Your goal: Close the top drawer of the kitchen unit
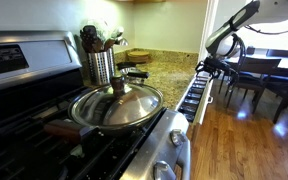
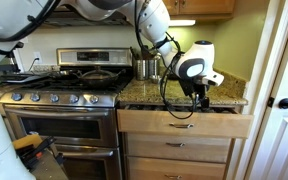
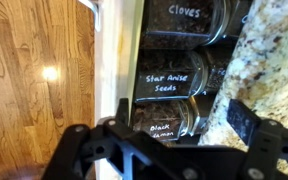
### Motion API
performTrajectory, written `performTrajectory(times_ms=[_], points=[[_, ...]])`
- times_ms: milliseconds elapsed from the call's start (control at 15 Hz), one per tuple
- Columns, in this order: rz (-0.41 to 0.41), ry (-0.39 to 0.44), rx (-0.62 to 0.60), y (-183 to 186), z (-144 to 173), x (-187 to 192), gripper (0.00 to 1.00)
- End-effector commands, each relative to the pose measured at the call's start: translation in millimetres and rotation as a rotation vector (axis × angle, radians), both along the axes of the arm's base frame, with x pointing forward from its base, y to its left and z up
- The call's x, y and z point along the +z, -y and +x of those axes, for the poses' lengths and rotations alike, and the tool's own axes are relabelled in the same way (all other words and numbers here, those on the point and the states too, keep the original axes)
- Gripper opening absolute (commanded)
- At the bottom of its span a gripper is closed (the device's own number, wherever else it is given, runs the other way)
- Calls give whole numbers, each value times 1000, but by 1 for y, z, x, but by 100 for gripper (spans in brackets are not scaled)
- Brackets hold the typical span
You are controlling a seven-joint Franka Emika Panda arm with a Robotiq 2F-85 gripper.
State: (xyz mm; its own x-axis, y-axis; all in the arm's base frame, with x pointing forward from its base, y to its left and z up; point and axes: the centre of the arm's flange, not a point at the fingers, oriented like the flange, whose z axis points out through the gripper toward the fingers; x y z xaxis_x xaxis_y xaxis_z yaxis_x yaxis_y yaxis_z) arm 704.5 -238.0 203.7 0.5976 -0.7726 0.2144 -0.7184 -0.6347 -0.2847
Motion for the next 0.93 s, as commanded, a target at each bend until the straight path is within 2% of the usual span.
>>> performTrajectory(times_ms=[0, 600, 867], points=[[0, 0, 0, 0, 0, 0, 100], [-23, 14, -3, -2, -50, 43, 100], [3, -49, -33, 4, -70, 23, 100]])
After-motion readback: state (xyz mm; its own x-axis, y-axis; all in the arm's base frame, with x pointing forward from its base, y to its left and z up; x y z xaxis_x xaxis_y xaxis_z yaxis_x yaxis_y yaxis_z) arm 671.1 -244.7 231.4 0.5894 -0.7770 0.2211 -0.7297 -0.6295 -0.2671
